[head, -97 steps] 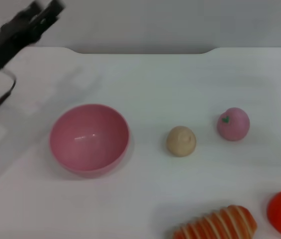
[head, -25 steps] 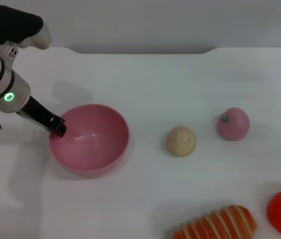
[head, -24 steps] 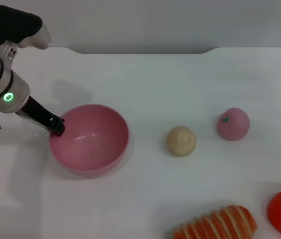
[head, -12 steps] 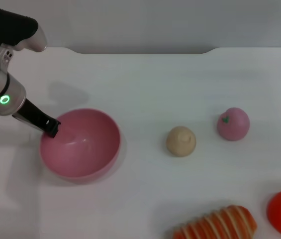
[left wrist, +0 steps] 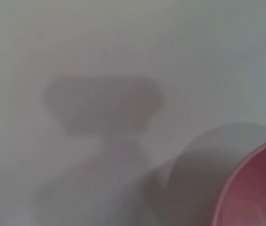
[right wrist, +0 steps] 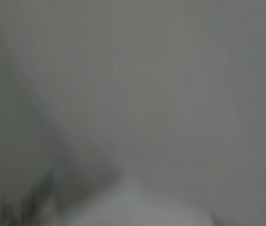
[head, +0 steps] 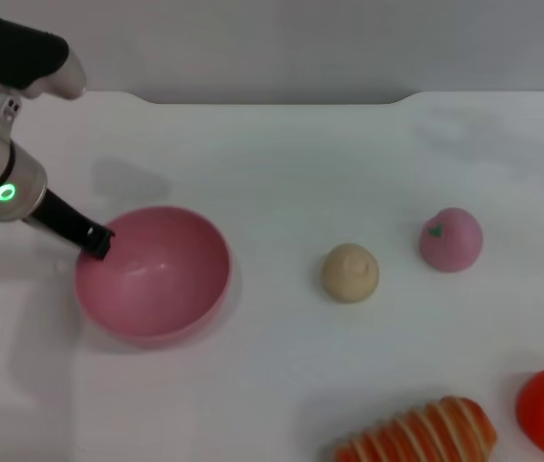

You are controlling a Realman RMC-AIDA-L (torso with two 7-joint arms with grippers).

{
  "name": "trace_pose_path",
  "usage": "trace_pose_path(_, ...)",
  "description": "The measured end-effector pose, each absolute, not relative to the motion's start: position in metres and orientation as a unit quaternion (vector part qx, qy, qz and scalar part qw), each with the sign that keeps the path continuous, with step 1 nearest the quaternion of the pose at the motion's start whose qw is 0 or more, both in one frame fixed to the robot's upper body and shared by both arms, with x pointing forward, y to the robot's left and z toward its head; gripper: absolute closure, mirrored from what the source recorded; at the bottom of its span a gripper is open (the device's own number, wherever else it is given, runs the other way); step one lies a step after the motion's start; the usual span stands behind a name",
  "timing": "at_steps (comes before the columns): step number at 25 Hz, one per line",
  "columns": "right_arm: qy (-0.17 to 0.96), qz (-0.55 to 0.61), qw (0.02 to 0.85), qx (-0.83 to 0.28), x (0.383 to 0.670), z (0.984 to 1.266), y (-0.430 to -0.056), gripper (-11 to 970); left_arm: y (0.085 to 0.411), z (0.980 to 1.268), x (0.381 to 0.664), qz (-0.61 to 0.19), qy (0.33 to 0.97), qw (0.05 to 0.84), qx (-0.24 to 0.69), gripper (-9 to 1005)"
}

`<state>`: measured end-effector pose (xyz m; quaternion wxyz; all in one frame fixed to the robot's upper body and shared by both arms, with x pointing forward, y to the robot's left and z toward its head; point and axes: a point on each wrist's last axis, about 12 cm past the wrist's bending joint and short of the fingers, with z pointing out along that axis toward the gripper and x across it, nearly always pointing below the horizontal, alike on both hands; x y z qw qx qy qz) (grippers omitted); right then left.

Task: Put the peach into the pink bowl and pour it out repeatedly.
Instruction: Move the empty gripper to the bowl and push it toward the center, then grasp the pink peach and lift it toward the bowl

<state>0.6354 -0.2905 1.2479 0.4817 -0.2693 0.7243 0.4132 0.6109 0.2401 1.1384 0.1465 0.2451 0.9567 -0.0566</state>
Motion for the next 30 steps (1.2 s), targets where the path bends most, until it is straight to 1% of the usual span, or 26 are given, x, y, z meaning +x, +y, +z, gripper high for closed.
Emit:
trace_pose_path(2, 0.795, 0.364, 0.366, -0.318, 0.640, 1.235, -0.272, 402, 0.240, 1.143, 0.613, -0.057, 0.954, 0.161, 0.245, 945)
trace_pose_path(3, 0.812, 0.339, 0.333, -0.338, 0.642, 1.229, -0.263, 402, 0.240, 1.147, 0.615, -0.057, 0.953, 0.170, 0.245, 945)
trace_pose_path(4, 0.845, 0.276, 0.266, -0.374, 0.644, 1.214, -0.248, 402, 0.239, 1.154, 0.617, -0.056, 0.950, 0.184, 0.246, 946)
trace_pose_path(5, 0.855, 0.246, 0.243, -0.386, 0.644, 1.206, -0.243, 402, 0.238, 1.157, 0.617, -0.057, 0.949, 0.189, 0.247, 946)
trace_pose_path(6, 0.855, 0.246, 0.243, -0.386, 0.644, 1.206, -0.243, 402, 0.238, 1.157, 0.617, -0.057, 0.949, 0.189, 0.247, 946)
trace_pose_path(9, 0.874, 0.179, 0.193, -0.409, 0.641, 1.186, -0.235, 403, 0.235, 1.172, 0.618, -0.057, 0.944, 0.199, 0.255, 947)
trace_pose_path(10, 0.879, 0.159, 0.180, -0.411, 0.640, 1.181, -0.235, 403, 0.231, 1.184, 0.618, -0.057, 0.940, 0.208, 0.263, 947)
trace_pose_path(11, 0.885, 0.140, 0.170, -0.409, 0.639, 1.176, -0.235, 403, 0.231, 1.184, 0.618, -0.057, 0.940, 0.208, 0.263, 948)
trace_pose_path(15, 0.901, 0.080, 0.147, -0.400, 0.638, 1.162, -0.238, 414, 0.226, 1.208, 0.617, -0.055, 0.931, 0.236, 0.275, 950)
trace_pose_path(19, 0.904, 0.061, 0.146, -0.398, 0.636, 1.150, -0.237, 425, 0.217, 1.220, 0.615, -0.067, 0.924, 0.242, 0.288, 950)
trace_pose_path(30, 0.899, 0.046, 0.152, -0.407, 0.637, 1.117, -0.225, 454, 0.204, 1.223, 0.614, -0.077, 0.919, 0.234, 0.309, 950)
